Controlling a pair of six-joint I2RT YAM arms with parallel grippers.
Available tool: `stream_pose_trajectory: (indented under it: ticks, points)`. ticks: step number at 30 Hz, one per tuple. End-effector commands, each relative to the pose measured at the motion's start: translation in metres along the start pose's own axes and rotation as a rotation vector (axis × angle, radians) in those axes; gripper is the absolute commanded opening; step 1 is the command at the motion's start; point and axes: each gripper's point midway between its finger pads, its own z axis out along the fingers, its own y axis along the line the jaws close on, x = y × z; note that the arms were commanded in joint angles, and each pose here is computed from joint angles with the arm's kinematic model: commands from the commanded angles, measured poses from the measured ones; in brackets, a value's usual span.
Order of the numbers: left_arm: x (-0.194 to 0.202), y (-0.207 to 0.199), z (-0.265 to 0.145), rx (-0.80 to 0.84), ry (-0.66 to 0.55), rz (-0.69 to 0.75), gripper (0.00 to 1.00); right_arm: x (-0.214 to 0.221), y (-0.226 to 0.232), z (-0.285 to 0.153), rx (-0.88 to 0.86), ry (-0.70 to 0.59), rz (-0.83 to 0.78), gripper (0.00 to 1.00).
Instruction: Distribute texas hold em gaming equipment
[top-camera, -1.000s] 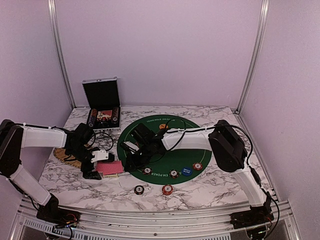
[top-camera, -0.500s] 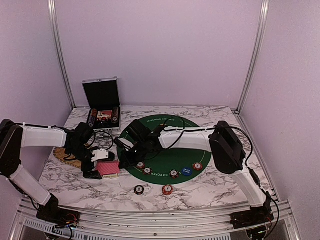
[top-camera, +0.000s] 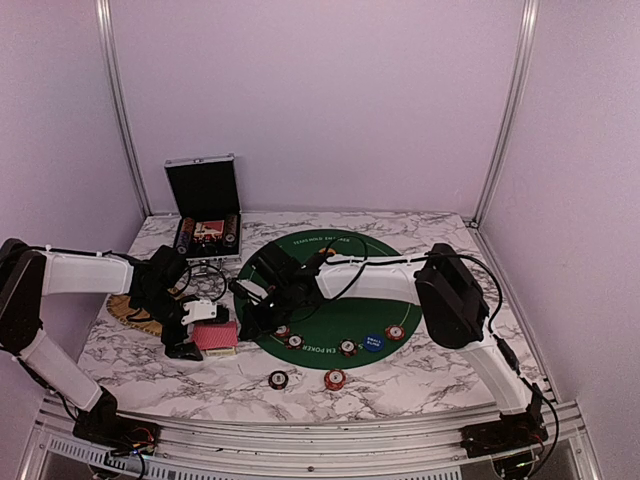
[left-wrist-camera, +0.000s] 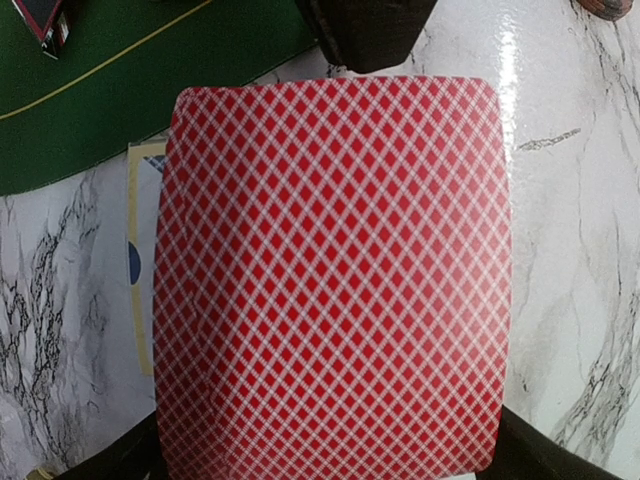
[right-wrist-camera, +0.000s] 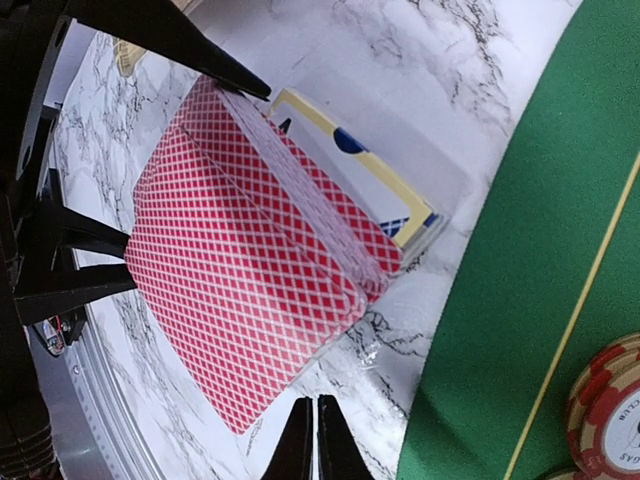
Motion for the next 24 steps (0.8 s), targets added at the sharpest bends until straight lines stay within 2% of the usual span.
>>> stream_pose_trajectory:
  ticks: [1, 18, 24]
  points:
    - [-0.011, 0.003, -0.009, 0.003, -0.027, 0.005, 0.99, -0.007, 0.01, 0.003, -0.017, -0.009, -0.03, 0.03]
    - [-0.009, 0.005, -0.002, 0.018, 0.002, 0.02, 0.99, -0.01, 0.014, 0.002, -0.04, -0.014, -0.044, 0.01]
    - [-0.007, 0.007, -0.003, 0.009, 0.013, 0.04, 0.93, -0.006, 0.001, -0.01, -0.031, -0.038, 0.001, 0.01]
